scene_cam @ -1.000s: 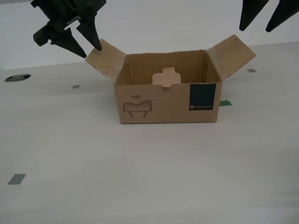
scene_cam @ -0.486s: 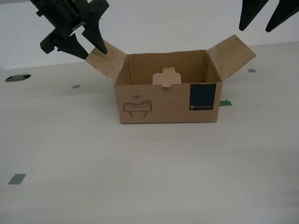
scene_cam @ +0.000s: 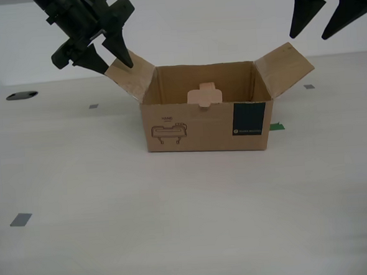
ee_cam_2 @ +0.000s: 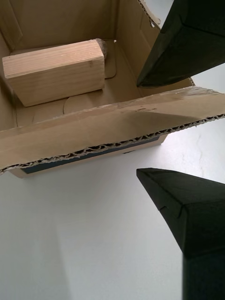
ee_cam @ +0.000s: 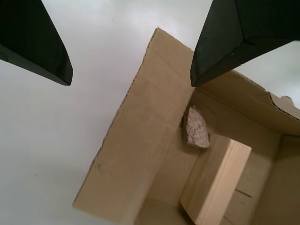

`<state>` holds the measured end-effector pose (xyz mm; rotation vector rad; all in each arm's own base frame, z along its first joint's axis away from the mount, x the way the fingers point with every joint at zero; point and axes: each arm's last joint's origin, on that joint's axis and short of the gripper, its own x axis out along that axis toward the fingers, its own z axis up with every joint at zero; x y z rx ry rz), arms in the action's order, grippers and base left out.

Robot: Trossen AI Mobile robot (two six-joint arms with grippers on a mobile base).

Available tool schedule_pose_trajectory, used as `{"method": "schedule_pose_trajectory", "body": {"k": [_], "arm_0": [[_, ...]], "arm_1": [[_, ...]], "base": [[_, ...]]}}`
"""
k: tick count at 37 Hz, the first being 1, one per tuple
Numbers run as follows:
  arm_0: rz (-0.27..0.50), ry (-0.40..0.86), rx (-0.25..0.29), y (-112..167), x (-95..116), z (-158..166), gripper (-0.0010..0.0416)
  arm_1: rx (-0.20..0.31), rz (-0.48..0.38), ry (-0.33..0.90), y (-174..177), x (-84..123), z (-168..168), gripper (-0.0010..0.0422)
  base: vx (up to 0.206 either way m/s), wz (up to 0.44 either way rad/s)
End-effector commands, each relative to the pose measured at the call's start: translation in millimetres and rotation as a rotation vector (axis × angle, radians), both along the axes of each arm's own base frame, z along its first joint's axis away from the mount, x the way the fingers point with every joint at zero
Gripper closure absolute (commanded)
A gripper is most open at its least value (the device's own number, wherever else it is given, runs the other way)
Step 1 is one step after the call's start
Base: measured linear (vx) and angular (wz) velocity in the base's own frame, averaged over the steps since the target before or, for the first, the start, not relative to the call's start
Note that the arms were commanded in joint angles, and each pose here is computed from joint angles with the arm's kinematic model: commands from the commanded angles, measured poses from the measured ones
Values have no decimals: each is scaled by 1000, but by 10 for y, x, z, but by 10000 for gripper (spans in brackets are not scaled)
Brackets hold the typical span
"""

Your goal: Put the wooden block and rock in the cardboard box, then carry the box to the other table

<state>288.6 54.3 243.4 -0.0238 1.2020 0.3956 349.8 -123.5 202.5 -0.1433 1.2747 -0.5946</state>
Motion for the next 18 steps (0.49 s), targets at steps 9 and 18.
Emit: {"method": "schedule_pose_trajectory", "body": {"k": [9, 18], "arm_0": [[-26, -14, 71, -66, -26, -302, 55], [-57, -66, 116, -61, -43, -510, 55]], "arm_1": [[-8, -1, -1, -3, 3, 3, 184], [-9, -1, -5, -4, 6, 4, 184]], "base": [[0, 0], [0, 0]]}}
